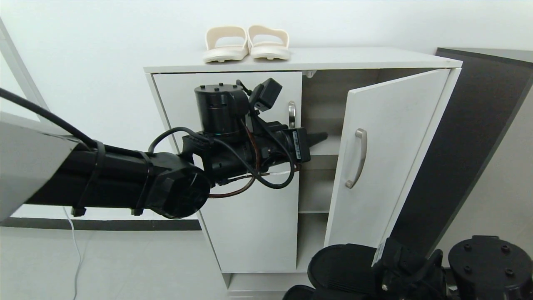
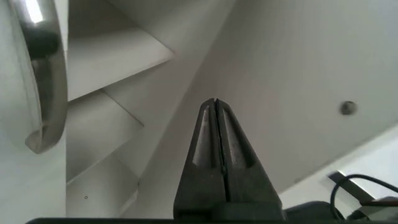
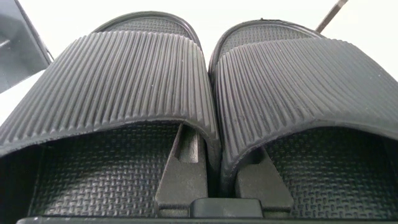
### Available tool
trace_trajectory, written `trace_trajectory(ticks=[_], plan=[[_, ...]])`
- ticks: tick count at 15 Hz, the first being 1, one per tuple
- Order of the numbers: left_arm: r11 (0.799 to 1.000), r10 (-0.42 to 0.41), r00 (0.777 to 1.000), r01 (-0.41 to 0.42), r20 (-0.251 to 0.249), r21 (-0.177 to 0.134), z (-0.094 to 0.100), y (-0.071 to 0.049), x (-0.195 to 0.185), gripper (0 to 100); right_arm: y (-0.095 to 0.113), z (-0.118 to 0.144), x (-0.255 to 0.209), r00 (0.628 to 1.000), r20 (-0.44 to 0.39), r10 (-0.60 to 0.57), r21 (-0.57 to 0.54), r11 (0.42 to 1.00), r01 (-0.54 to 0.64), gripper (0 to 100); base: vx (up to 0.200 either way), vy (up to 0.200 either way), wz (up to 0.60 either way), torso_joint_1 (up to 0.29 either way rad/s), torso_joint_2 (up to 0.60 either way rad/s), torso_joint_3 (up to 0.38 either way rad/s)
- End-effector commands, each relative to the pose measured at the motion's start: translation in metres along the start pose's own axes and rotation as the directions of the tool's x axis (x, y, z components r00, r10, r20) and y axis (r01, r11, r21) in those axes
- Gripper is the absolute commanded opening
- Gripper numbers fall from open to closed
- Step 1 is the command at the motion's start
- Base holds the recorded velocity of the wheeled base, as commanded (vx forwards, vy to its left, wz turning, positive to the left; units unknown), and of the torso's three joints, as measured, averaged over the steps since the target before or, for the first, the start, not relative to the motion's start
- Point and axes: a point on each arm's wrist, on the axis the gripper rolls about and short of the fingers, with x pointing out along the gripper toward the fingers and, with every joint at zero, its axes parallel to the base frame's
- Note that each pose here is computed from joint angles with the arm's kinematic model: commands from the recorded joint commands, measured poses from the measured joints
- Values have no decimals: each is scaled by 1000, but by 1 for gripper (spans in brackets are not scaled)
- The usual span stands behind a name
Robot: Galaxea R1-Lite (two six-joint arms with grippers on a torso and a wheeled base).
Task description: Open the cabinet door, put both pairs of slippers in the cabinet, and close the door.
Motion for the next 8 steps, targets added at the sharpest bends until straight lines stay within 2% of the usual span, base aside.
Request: trace_trajectory(ticks=[1,4,6,7,8], plan=[[1000,4,1000,-4,-12,-7,-6,6,9,0,3,-4,-1,1000,-12,13,-7,1000,-13,0,-200,0,0,2,2,2],[1000,-14,1000,14,-17,-7,-9,1,14,0,4,-5,-1,1000,-14,15,-9,1000,-15,0,-200,0,0,4,1,7],[999,-39,999,39,-29,-7,-14,-11,16,0,4,-6,-1,1000,-18,18,-10,1000,-18,0,-200,0,0,-10,5,2],[999,-50,999,50,-19,-2,-16,-27,14,0,4,-7,-1,1000,-21,19,-25,999,-20,0,-200,0,0,7,2,-2],[997,-73,997,73,-15,2,-18,-37,11,0,4,-8,-1,1000,-23,19,-29,999,-20,0,-200,0,0,-2,-2,2]])
